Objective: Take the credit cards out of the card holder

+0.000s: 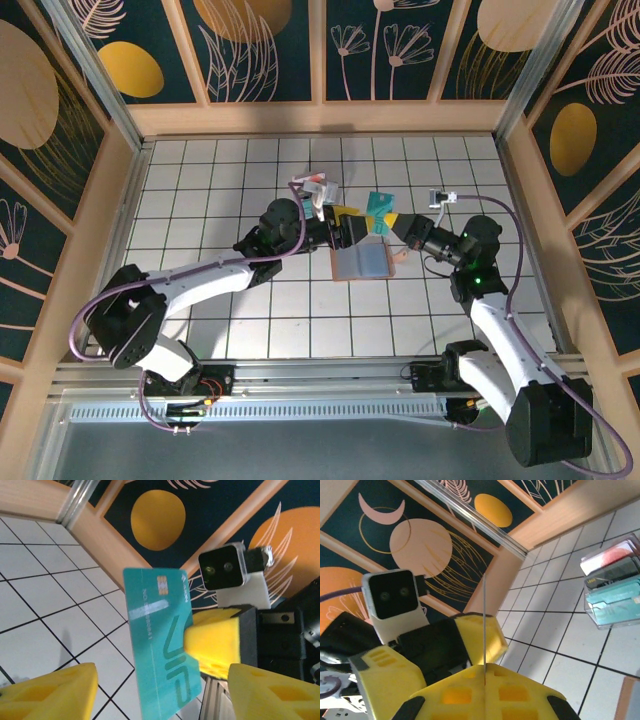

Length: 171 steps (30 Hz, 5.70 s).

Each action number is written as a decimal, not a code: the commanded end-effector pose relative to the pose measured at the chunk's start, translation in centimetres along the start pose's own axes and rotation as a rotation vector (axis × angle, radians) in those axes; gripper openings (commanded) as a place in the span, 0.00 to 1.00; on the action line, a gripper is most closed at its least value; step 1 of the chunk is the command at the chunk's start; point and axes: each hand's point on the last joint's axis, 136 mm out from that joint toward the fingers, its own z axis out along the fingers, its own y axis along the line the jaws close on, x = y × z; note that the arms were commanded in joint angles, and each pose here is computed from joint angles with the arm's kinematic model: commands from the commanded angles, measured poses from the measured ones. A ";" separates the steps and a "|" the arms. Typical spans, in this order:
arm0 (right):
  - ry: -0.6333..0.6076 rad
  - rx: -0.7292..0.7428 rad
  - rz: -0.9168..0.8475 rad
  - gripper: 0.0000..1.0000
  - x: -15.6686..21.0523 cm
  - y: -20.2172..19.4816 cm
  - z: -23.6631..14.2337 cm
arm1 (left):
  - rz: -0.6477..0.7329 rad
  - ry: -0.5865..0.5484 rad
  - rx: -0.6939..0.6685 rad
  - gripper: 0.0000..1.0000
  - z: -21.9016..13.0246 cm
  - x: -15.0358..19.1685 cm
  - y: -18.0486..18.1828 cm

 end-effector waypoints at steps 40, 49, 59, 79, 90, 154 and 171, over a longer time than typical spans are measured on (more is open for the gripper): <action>-0.015 0.223 -0.098 0.47 -0.9 -1.9 -0.6 | 0.540 0.141 -0.311 0.00 -2.4 -4.5 5.0; -0.054 0.346 -0.073 0.49 -1.2 -4.0 -1.4 | 0.783 0.303 -0.394 0.00 -3.7 -4.5 9.8; -0.106 0.564 -0.039 0.90 -1.6 -7.1 -3.4 | 0.960 0.458 -0.471 0.00 -3.4 -3.5 15.5; -0.111 0.715 -0.010 0.90 -1.3 -10.0 -4.7 | 1.016 0.771 -0.490 0.00 -4.3 -0.5 25.9; -0.111 0.715 0.007 0.90 -1.4 -10.4 -4.4 | 0.983 0.860 -0.407 0.00 -4.3 1.3 27.3; -0.467 1.036 -0.387 0.99 -7.4 -10.8 -11.6 | 0.430 -0.291 -1.482 0.99 -30.0 -6.0 19.5; -0.617 1.171 -0.594 0.99 -8.5 -12.2 -15.1 | 0.342 -0.520 -1.601 0.99 -36.5 -6.8 23.0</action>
